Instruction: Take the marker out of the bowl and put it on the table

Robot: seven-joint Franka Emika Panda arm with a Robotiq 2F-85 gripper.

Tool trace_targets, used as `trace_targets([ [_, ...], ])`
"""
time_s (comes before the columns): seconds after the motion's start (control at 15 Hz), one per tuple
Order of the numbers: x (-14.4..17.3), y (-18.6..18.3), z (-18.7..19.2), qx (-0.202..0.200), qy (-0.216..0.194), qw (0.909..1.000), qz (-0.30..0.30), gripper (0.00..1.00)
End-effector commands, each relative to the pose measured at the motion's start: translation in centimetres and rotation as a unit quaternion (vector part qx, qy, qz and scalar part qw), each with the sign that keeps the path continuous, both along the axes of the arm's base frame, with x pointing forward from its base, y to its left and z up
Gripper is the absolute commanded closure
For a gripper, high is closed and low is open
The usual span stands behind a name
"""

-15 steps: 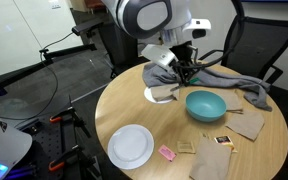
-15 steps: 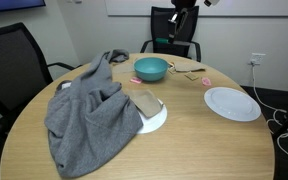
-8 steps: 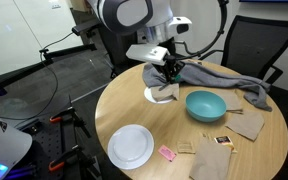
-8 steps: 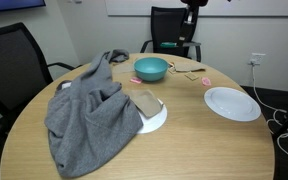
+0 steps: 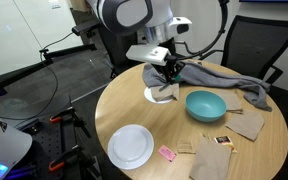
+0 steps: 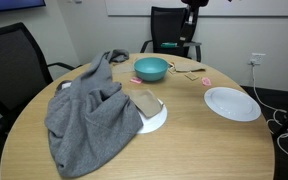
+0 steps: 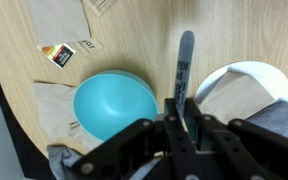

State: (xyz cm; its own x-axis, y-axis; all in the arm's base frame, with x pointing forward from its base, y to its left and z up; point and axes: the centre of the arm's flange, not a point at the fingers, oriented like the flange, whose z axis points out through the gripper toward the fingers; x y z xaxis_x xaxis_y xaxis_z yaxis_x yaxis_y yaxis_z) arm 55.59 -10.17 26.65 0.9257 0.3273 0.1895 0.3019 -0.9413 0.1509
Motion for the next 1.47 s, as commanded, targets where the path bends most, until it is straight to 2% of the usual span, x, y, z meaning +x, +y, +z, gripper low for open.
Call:
trace_targets([
  [0.0,-0.4,-1.7,0.9,-0.005,-0.010,0.9986,0.052,0.97],
  [0.2,-1.0,-2.7,1.4,-0.010,-0.023,0.9933,0.113,0.97],
  [0.33,-1.4,-2.6,1.6,-0.005,-0.031,0.9857,0.165,0.97],
  [0.53,-1.9,-0.9,1.4,0.020,-0.040,0.9684,0.246,0.97],
  [0.87,-3.0,3.1,0.4,0.076,-0.048,0.9296,0.358,0.97],
  [1.13,-4.4,5.2,-1.4,0.114,-0.034,0.9060,0.406,0.97],
  [1.27,-5.0,6.1,-2.3,0.126,-0.021,0.8994,0.418,0.97],
  [1.4,-5.3,6.8,-3.6,0.130,-0.003,0.8970,0.423,0.97],
])
